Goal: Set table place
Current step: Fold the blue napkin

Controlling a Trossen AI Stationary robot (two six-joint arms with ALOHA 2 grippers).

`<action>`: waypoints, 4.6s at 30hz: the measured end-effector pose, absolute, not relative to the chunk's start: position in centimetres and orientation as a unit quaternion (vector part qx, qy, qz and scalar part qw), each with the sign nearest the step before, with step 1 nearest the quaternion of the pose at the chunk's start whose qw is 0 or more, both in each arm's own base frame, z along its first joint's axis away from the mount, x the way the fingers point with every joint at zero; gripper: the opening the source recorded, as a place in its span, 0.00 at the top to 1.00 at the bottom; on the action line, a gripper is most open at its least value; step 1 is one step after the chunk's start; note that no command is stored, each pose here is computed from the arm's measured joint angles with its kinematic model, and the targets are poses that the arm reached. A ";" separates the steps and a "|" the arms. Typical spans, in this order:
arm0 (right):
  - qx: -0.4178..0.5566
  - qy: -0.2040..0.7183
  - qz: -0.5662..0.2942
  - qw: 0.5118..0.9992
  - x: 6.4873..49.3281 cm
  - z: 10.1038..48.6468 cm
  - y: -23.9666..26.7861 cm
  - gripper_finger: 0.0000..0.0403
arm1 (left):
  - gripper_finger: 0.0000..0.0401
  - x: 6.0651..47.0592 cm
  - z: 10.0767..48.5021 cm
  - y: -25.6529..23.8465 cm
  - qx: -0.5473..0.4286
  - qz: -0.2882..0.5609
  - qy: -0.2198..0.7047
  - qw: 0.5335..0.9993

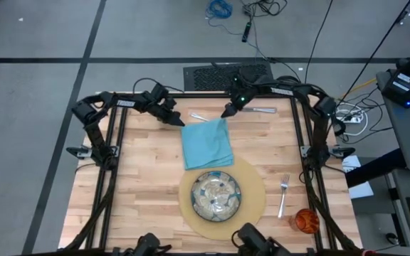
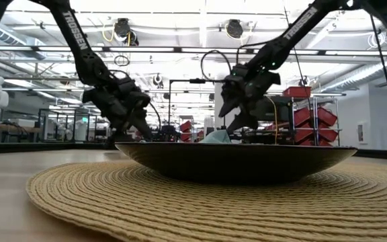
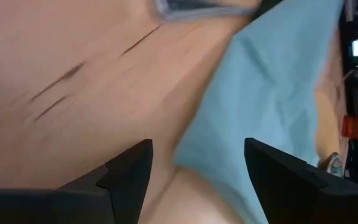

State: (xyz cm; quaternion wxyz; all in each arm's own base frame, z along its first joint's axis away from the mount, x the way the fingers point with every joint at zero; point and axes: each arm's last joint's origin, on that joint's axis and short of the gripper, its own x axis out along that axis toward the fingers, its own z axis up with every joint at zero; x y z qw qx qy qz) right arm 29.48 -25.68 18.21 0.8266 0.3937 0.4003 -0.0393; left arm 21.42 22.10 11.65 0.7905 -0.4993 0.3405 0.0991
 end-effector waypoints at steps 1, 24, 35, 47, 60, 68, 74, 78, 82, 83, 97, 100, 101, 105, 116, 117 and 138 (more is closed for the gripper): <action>0.396 0.401 -0.032 0.826 29.7 17.9 -25.8 0.30 | 0.41 21.6 11.8 22.1 -0.495 0.095 0.335 0.796; 0.383 0.430 0.021 0.818 31.8 13.0 -25.4 0.38 | 0.41 23.7 12.0 20.3 -0.496 0.075 0.346 0.793; 0.378 0.419 0.018 0.825 31.9 13.1 -25.7 0.69 | 0.58 23.4 11.7 20.1 -0.481 0.081 0.365 0.793; 0.360 0.418 0.028 0.834 32.0 13.2 -25.6 0.99 | 0.99 23.5 11.8 20.2 -0.442 0.067 0.360 0.819; 0.301 0.391 0.004 0.870 31.2 17.0 -26.0 1.00 | 1.00 24.2 12.6 21.0 -0.361 0.079 0.362 0.856; 0.320 0.429 -0.024 0.845 31.1 16.7 -25.3 1.00 | 1.00 25.5 14.2 21.8 -0.338 0.077 0.342 0.873; 0.337 0.433 -0.036 0.835 31.3 16.7 -25.0 1.00 | 1.00 26.2 14.6 21.4 -0.328 0.074 0.344 0.877; 0.345 0.437 -0.040 0.830 31.5 17.0 -24.9 1.00 | 1.00 26.4 14.4 21.1 -0.314 0.083 0.356 0.876; 0.333 0.429 -0.028 0.839 32.9 18.3 -24.3 1.00 | 1.00 26.6 14.4 20.9 -0.303 0.092 0.361 0.877; 0.328 0.425 -0.025 0.843 33.3 18.7 -24.2 1.00 | 1.00 26.6 14.4 20.8 -0.301 0.094 0.361 0.877; 0.329 0.425 -0.039 0.843 36.0 22.2 -23.4 1.00 | 1.00 27.7 11.6 20.5 -0.295 0.110 0.394 0.864; 0.338 0.442 -0.045 0.829 36.2 21.2 -23.3 1.00 | 1.00 28.2 11.7 20.2 -0.287 0.103 0.385 0.871; 0.335 0.448 -0.052 0.827 36.3 20.8 -23.4 1.00 | 1.00 28.4 11.7 20.2 -0.285 0.101 0.382 0.873; 0.306 0.448 -0.055 0.838 36.4 20.8 -23.5 1.00 | 1.00 28.4 11.7 20.1 -0.272 0.097 0.381 0.878; 0.286 0.478 -0.097 0.824 34.9 20.6 -24.7 1.00 | 1.00 27.8 11.9 21.0 -0.271 0.098 0.377 0.880; 0.286 0.479 -0.098 0.824 34.8 20.5 -24.8 1.00 | 1.00 27.9 11.9 21.1 -0.270 0.099 0.376 0.881; 0.268 0.486 -0.106 0.825 34.4 20.6 -25.3 1.00 | 1.00 26.5 17.9 20.3 -0.203 0.095 0.357 0.907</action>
